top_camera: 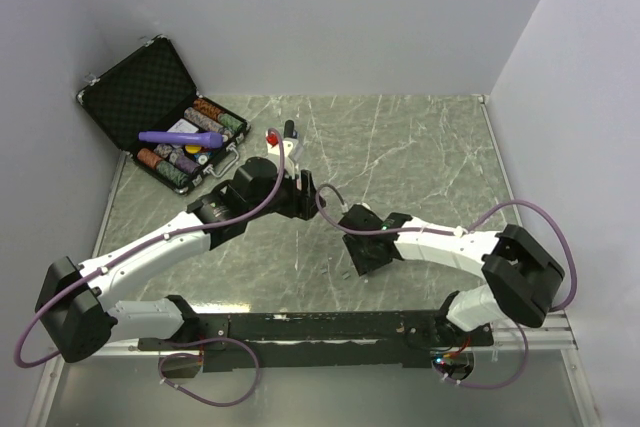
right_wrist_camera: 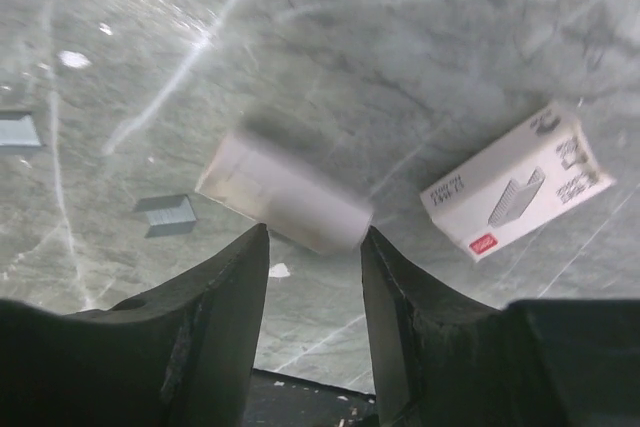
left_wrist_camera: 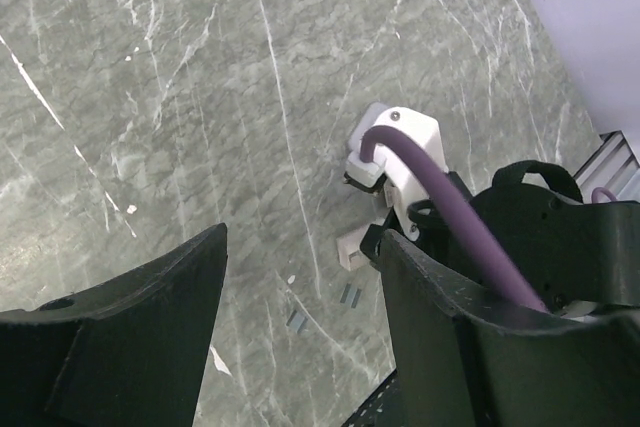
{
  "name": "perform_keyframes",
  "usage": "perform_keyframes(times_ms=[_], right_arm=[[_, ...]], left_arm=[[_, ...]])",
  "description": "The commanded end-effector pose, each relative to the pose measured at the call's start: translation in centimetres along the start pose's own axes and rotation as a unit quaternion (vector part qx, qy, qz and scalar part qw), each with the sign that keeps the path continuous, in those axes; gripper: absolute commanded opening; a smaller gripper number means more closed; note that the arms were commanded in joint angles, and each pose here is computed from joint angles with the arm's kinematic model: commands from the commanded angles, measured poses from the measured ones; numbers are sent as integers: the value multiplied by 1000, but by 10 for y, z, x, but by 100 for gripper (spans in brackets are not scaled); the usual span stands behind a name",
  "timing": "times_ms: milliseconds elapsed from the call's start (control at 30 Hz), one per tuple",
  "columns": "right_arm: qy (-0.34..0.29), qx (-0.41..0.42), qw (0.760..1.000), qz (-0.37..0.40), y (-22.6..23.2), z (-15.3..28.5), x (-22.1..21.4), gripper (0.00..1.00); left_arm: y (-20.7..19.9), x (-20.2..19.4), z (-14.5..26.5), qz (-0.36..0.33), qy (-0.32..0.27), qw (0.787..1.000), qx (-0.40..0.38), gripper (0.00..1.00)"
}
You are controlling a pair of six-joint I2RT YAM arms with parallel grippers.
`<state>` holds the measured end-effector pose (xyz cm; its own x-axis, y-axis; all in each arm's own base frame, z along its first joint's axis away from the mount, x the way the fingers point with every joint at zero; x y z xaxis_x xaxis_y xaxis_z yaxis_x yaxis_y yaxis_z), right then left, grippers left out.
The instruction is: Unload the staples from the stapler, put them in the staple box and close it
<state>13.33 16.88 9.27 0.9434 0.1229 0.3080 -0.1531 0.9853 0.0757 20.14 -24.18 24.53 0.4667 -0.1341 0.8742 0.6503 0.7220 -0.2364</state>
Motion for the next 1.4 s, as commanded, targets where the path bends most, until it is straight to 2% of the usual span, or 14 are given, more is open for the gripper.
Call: perform_keyframes(times_ms=[0,300,500,667,767,1000,1167,1367], right_arm=[[-27,9,999,39,11,7,24,50],[-40,-6,996,76,13,14,50,51],[-59,12,996,69,16,42,61,52],[-39,127,990,43,31,63,44,52],[-14,164,986,35,38,64,24,52],[21,159,986,36,45,47,-9,51],[25,147,988,33,47,38,-16,51],[24,119,992,37,51,25,-12,51]], left_arm=[[-5,9,1,-6,-25,999,-19,67],[-5,8,2,-6,-27,999,-19,67],[-6,9,4,-5,-28,999,-21,67],[-4,18,16,-4,-53,999,-6,67],[-4,22,29,-1,-68,998,2,68],[2,36,76,-2,-135,990,43,69],[5,40,100,-11,-172,983,57,71],[9,38,107,-23,-176,982,70,72]])
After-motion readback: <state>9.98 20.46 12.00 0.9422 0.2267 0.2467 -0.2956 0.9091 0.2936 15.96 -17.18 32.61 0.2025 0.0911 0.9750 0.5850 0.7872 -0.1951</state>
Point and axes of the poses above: each gripper's point midway between its finger pads, its own z axis back along the fingers, its own y axis along the line the jaws close on, x = y × z, the point moved 8 cm from there along z, back along the fingers, and after that the axes turned 14 degrees about -z, right-handed, at the moved point
